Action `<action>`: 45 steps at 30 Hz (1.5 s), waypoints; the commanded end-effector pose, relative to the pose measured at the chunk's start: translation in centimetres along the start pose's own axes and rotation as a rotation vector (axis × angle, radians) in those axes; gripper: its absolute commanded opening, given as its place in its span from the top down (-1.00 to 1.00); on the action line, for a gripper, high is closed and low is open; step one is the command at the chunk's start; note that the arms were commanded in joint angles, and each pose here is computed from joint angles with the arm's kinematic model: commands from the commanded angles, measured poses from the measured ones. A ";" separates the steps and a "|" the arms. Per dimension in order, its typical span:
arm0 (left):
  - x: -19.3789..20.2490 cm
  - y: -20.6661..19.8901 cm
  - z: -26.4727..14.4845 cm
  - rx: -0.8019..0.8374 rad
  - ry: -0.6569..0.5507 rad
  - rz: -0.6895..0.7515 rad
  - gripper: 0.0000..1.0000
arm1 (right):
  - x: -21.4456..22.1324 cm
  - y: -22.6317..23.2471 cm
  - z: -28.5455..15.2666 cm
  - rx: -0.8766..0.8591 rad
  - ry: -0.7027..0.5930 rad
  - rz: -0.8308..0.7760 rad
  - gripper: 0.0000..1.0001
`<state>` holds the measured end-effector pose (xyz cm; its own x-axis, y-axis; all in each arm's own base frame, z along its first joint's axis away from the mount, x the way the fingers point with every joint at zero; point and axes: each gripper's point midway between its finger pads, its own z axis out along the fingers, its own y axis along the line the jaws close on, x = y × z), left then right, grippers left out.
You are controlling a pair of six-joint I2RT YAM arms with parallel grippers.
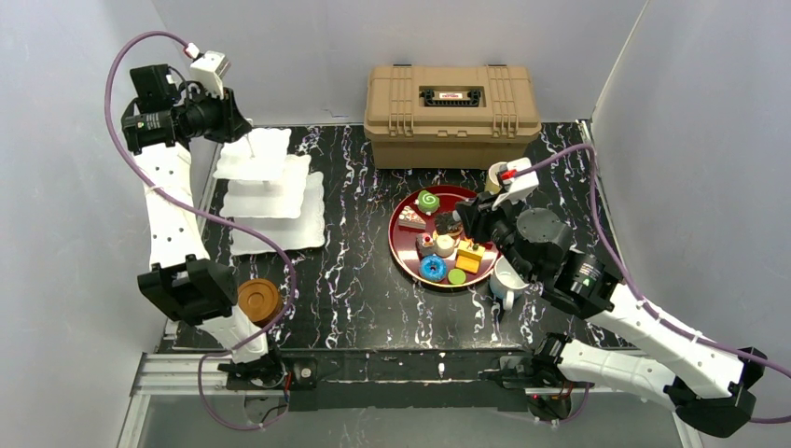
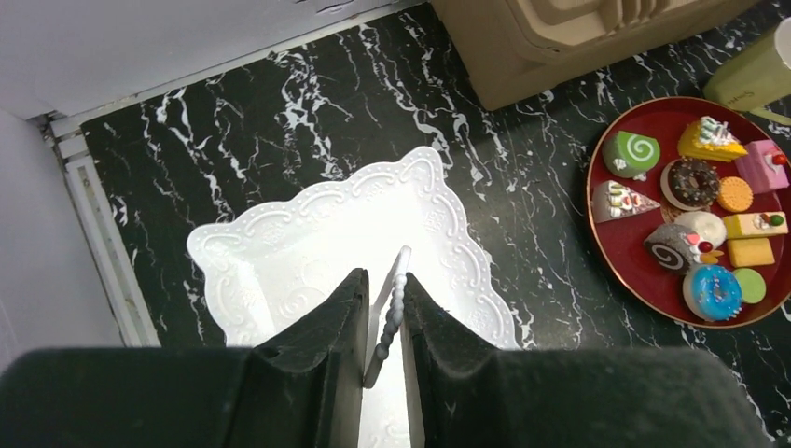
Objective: Serve the afternoon tea
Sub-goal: Move the desert table to the center of the board.
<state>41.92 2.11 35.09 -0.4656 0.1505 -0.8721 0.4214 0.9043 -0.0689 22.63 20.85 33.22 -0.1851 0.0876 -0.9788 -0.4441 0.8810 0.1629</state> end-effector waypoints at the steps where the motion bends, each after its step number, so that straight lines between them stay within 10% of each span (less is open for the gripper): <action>1: -1.8 -3.8 -0.8 0.134 -0.089 -0.011 0.71 | -1.0 -0.2 0.2 0.015 -0.046 0.035 0.27; 26: -0.3 -17.3 -0.3 0.308 -0.136 0.300 0.81 | 1.1 -1.0 0.4 0.056 0.003 0.012 0.21; 33: -0.1 -17.2 -1.1 0.287 -0.137 0.332 0.09 | 3.4 -1.2 0.9 0.062 0.036 -0.006 0.21; 36: -0.5 -16.6 -1.5 0.238 -0.144 0.352 -0.87 | 3.5 -0.8 1.5 0.053 0.032 -0.010 0.22; 45: -3.4 -13.9 -4.5 0.030 -0.177 0.309 -0.96 | 3.1 1.9 6.5 0.013 0.000 -0.085 0.24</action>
<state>35.21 -10.85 37.71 -0.1848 0.3705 -0.9103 0.6388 0.7492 0.1752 24.74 23.10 26.49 -0.2443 -0.0398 -0.9689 -0.4191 0.9053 0.0685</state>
